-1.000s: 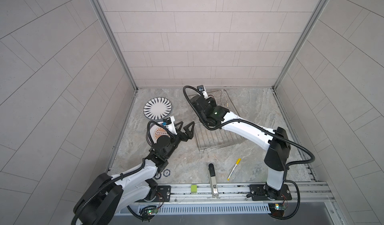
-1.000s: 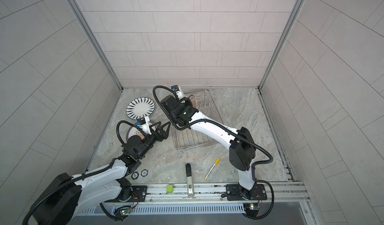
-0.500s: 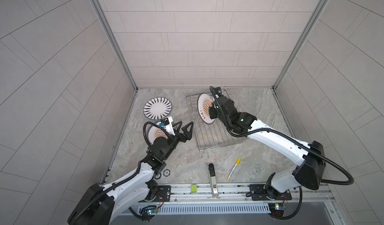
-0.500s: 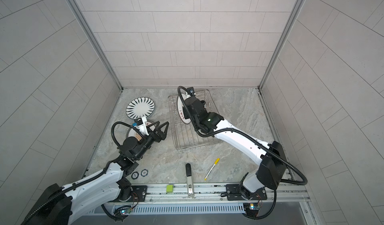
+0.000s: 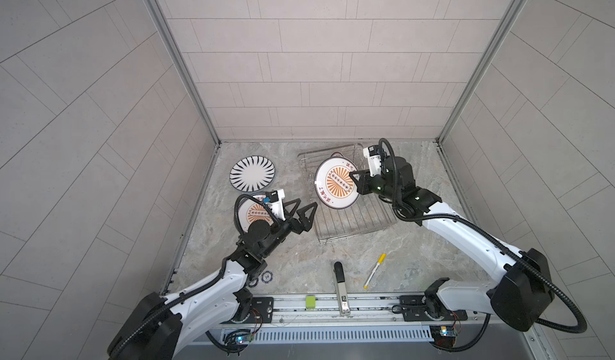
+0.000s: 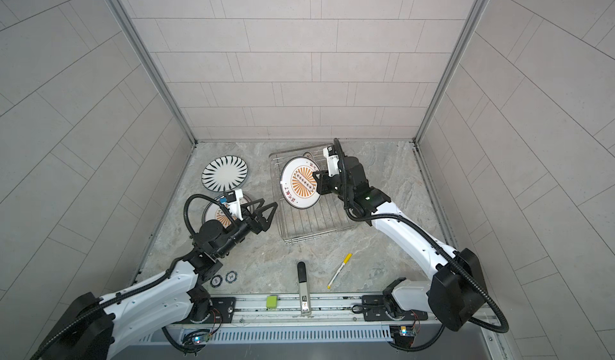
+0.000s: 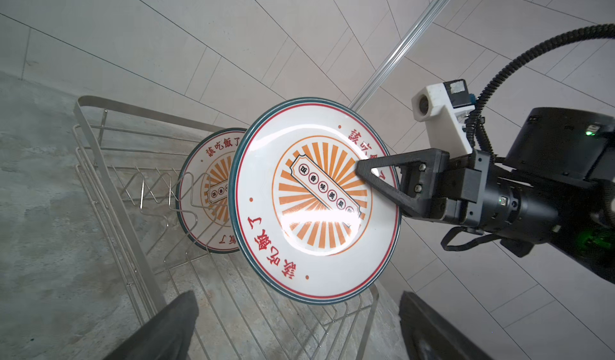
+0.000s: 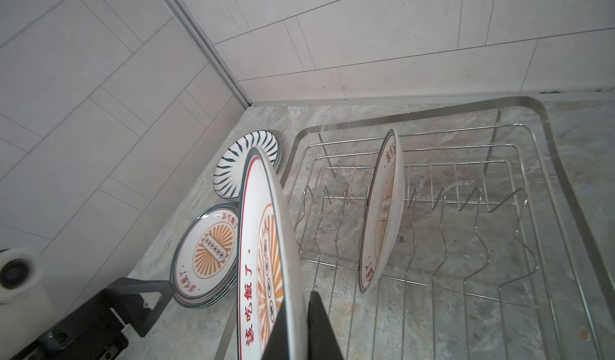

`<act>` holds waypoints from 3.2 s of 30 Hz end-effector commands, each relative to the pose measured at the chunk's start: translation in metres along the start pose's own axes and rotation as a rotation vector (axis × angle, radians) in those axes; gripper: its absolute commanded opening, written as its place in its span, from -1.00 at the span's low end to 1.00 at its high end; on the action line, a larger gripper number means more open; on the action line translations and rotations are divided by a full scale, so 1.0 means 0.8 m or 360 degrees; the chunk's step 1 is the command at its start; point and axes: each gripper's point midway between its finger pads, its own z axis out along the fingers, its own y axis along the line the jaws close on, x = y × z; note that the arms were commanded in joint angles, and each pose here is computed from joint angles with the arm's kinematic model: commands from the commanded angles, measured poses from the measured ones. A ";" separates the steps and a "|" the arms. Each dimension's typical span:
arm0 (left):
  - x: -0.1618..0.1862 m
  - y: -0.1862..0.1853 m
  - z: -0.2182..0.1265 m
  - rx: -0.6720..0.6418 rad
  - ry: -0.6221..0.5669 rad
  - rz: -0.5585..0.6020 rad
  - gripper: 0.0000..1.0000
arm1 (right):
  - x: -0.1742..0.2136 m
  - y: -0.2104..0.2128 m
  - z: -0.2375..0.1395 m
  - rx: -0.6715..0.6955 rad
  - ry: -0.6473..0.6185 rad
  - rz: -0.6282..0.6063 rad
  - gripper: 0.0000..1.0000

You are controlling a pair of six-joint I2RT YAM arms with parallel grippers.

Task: Unload the plates from the dish rack
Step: 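Grasp the nearest sunburst plate rim and lift it out with the right gripper, then grasp the lifted plate's rim with the left gripper while the right holds it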

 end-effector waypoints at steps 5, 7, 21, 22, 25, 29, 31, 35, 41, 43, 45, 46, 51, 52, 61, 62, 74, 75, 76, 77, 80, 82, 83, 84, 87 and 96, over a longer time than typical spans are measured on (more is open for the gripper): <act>-0.023 -0.033 0.007 0.0152 -0.0077 -0.0082 1.00 | -0.027 0.056 -0.041 -0.0459 -0.0091 0.0035 -0.91; -0.025 -0.028 0.006 0.0115 -0.0099 -0.0088 0.96 | -0.025 0.056 -0.044 -0.0501 -0.0069 0.0054 -0.91; -0.022 -0.049 0.029 0.0113 -0.0058 -0.0101 0.09 | -0.012 0.057 -0.041 -0.0582 -0.0016 0.0061 -0.91; -0.021 -0.048 0.030 0.0101 -0.0055 -0.0102 0.02 | -0.011 0.054 -0.041 -0.0569 -0.0015 0.0056 -0.91; -0.017 -0.043 0.035 0.0059 -0.0027 -0.0103 -0.19 | -0.009 0.045 -0.041 -0.0488 -0.0032 0.0032 -0.91; -0.012 -0.043 0.041 0.0057 0.0008 -0.0103 -0.49 | -0.005 0.043 -0.039 -0.0478 -0.0028 0.0017 -0.91; -0.011 -0.042 0.042 0.0052 0.0012 -0.0103 -0.51 | -0.002 0.043 -0.036 -0.0484 -0.0011 0.0020 -0.91; -0.009 -0.042 0.044 0.0067 0.0014 -0.0166 -0.61 | 0.000 0.049 -0.033 -0.0524 0.0010 0.0016 -0.91; -0.012 -0.043 0.043 0.0088 -0.0016 -0.0201 -0.75 | 0.004 0.051 -0.031 -0.0529 0.0027 -0.0005 -0.89; -0.010 -0.045 0.043 0.0109 -0.0017 -0.0238 -0.78 | 0.007 0.051 -0.028 -0.0540 0.0046 -0.0004 -0.88; -0.009 -0.055 0.042 0.0203 -0.0022 -0.0266 -0.80 | 0.010 0.054 -0.024 -0.0555 0.0069 0.0002 -0.86; -0.010 -0.059 0.042 0.0234 -0.0031 -0.0281 -0.80 | 0.010 0.054 -0.024 -0.0557 0.0072 0.0001 -0.84; -0.008 -0.054 0.048 0.0191 -0.0003 -0.0298 -1.00 | 0.013 0.051 -0.020 -0.0533 0.0086 0.0000 -0.59; -0.008 -0.051 0.048 0.0169 -0.0011 -0.0301 -1.00 | 0.013 0.050 -0.019 -0.0527 0.0087 0.0000 -0.54; -0.020 -0.031 0.045 0.0032 -0.0073 -0.0324 -1.00 | 0.023 0.045 -0.003 -0.0468 0.0145 0.0010 -0.03; -0.021 -0.027 0.044 0.0016 -0.0086 -0.0339 -1.00 | 0.022 0.042 -0.003 -0.0443 0.0143 0.0016 0.13; -0.036 0.013 0.036 -0.0073 -0.0193 -0.0510 -1.00 | 0.020 0.012 -0.005 -0.0193 0.0115 -0.0002 0.68; -0.038 0.018 0.034 -0.0085 -0.0209 -0.0523 -1.00 | 0.020 0.008 -0.005 -0.0158 0.0111 -0.0004 0.69; -0.040 0.023 0.033 -0.0101 -0.0227 -0.0533 -1.00 | 0.019 0.003 -0.006 -0.0116 0.0101 -0.0002 0.70; -0.041 0.027 0.032 -0.0121 -0.0249 -0.0542 -1.00 | 0.019 -0.001 -0.006 -0.0091 0.0095 -0.0001 0.75; -0.043 0.035 0.032 -0.0140 -0.0268 -0.0575 -1.00 | 0.017 0.003 -0.008 -0.0098 0.0089 -0.0029 0.99; -0.044 0.040 0.032 -0.0148 -0.0279 -0.0601 -1.00 | 0.017 0.006 -0.009 -0.0079 0.0091 -0.0061 0.99; -0.044 0.043 0.032 -0.0157 -0.0283 -0.0610 -1.00 | 0.017 0.006 -0.010 -0.0058 0.0086 -0.0080 0.99; -0.045 0.048 0.031 -0.0173 -0.0292 -0.0624 -1.00 | 0.017 0.006 -0.011 -0.0035 0.0080 -0.0091 0.99; -0.045 0.063 0.023 -0.0217 -0.0332 -0.0646 -1.00 | 0.015 0.004 -0.016 0.0065 0.0040 -0.0161 0.99; -0.049 0.089 0.003 -0.0323 -0.0436 -0.0745 -1.00 | 0.014 0.043 -0.020 0.0036 0.0002 -0.0288 0.99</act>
